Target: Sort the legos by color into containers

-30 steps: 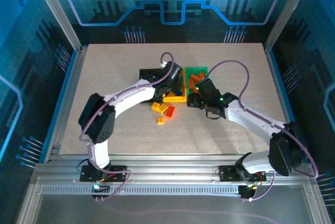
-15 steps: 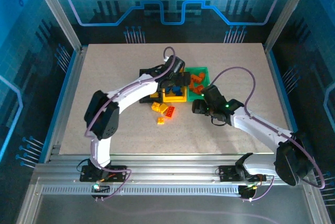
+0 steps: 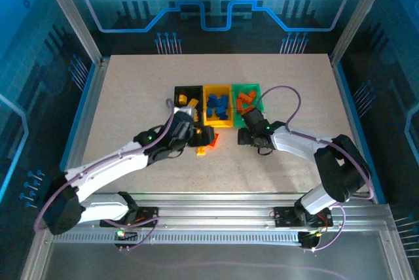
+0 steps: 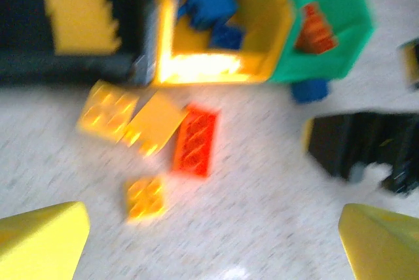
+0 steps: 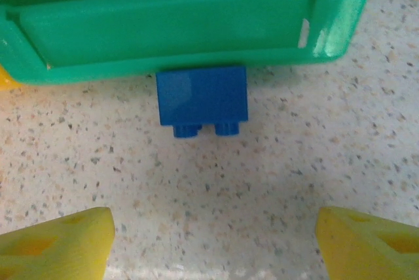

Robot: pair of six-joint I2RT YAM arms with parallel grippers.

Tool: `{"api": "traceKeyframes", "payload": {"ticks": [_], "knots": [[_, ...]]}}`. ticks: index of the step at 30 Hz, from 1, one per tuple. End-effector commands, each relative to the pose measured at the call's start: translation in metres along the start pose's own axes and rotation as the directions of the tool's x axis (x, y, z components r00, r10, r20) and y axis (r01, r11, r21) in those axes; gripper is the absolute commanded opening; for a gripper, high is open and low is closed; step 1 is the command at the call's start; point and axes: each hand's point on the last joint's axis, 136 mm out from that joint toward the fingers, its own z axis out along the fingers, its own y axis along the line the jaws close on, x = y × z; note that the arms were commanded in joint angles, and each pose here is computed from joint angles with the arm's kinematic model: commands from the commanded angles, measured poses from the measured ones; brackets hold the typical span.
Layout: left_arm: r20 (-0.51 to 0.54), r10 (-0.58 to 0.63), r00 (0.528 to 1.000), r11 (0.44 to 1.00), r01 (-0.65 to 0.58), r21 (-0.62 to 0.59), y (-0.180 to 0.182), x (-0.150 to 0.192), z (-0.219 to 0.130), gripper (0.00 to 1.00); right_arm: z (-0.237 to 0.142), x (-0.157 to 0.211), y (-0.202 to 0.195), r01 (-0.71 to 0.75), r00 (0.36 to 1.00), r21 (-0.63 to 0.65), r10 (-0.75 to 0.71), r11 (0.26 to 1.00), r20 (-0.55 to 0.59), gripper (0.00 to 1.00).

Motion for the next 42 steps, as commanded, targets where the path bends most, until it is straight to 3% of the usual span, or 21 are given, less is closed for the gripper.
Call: {"api": "traceKeyframes", "payload": {"ticks": [1, 5, 12, 21, 26, 33, 38, 42], "knots": [[0.021, -0.089, 0.996, 0.996, 0.090, -0.013, 0.020, 0.012, -0.013, 0.99, 0.009, -0.032, 0.007, -0.012, 0.996, -0.008, 0.013, 1.000, 0.085, 0.79], [-0.002, -0.127, 0.992, 0.990, 0.127, -0.065, 0.048, 0.036, -0.018, 0.99, 0.022, -0.044, 0.010, -0.013, 0.997, 0.008, 0.012, 1.000, 0.081, 0.75], [0.005, -0.162, 0.987, 0.983, 0.162, -0.083, 0.065, 0.048, -0.026, 0.99, 0.038, -0.053, 0.010, 0.010, 0.997, 0.032, -0.013, 0.999, 0.075, 0.63], [0.002, -0.159, 0.987, 0.984, 0.158, -0.087, 0.066, 0.050, -0.023, 0.99, 0.042, -0.045, 0.003, 0.024, 0.998, 0.066, -0.028, 0.998, 0.060, 0.36], [-0.002, -0.157, 0.988, 0.984, 0.156, -0.090, 0.065, 0.050, -0.018, 0.99, 0.024, -0.038, 0.003, 0.033, 0.996, 0.045, -0.036, 0.998, 0.081, 0.27], [0.014, -0.149, 0.989, 0.982, 0.149, -0.116, 0.069, 0.047, -0.017, 0.99, -0.028, -0.022, 0.016, 0.107, 0.989, -0.054, -0.101, 0.993, 0.108, 0.23], [0.015, -0.154, 0.988, 0.979, 0.155, -0.131, 0.072, 0.048, -0.017, 0.99, -0.082, -0.043, 0.051, 0.170, 0.975, -0.193, -0.136, 0.966, 0.177, 0.23], [0.010, -0.161, 0.987, 0.979, 0.161, -0.128, 0.071, 0.049, -0.017, 0.99, -0.093, -0.066, 0.085, 0.195, 0.970, -0.254, -0.149, 0.947, 0.189, 0.24]]}}
